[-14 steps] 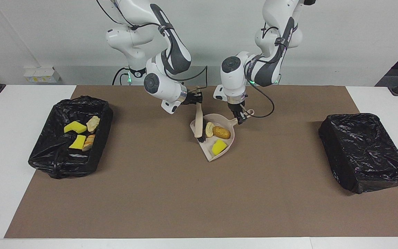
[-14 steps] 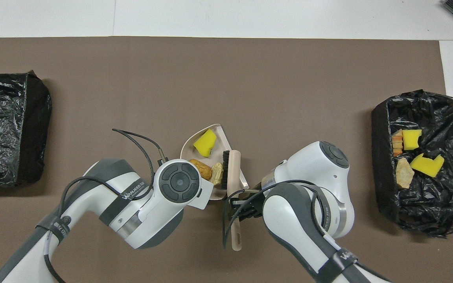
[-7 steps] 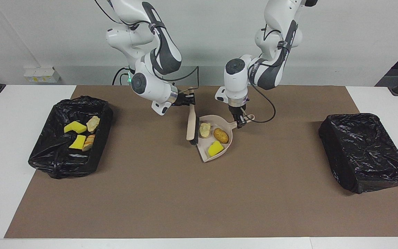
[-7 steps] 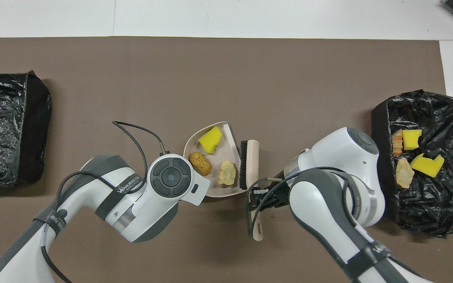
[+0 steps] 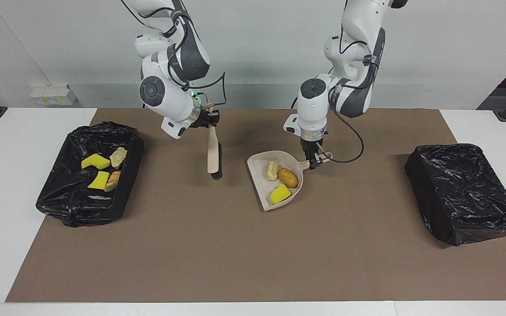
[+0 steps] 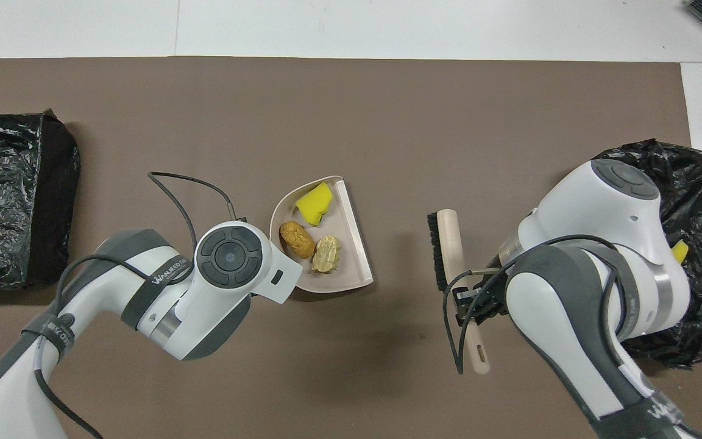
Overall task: Sweep and dump trash in bin
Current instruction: 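Carry the dustpan to the other bin and tip it with the left gripper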
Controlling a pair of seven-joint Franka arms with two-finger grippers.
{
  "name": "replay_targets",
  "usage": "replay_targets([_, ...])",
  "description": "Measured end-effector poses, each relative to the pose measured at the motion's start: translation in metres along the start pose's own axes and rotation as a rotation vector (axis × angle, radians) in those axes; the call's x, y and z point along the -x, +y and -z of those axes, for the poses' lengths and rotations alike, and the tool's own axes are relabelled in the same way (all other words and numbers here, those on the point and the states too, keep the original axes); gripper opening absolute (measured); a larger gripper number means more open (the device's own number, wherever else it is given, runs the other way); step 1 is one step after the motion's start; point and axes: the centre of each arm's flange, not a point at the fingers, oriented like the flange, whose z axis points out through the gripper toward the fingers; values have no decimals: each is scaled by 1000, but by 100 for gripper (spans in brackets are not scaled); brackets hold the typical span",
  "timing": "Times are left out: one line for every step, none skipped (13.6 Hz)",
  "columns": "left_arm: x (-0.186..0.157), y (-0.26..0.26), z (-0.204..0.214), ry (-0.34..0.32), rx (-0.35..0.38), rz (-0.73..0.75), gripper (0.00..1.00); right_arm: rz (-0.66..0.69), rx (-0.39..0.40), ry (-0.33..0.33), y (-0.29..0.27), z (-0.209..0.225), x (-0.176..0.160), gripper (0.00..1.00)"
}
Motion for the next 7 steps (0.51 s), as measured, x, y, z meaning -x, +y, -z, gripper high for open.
replay_targets([8,-6,4,8,2,-1,32,-26,40,-8,6,2,1,26])
replay_targets([18,-14,9,23,6,-7,32,-53,62,-10,4,1,2,26])
replay_targets([32,-24,17,38,4,-17,32,-66,77,-12,-6,-2,4,26])
replay_targets([47,-33,25,49,1,-23,32,-66,91,-13,-19,-7,6,26])
replay_targets([63,-42,33,60,0,-30,32,-64,105,-9,-34,-11,9,26])
replay_targets([81,-50,41,67,-2,-41,32,-71,118,-5,-48,-15,13,26])
replay_targets([103,-59,47,67,-2,-56,32,-89,131,2,-63,-19,17,26])
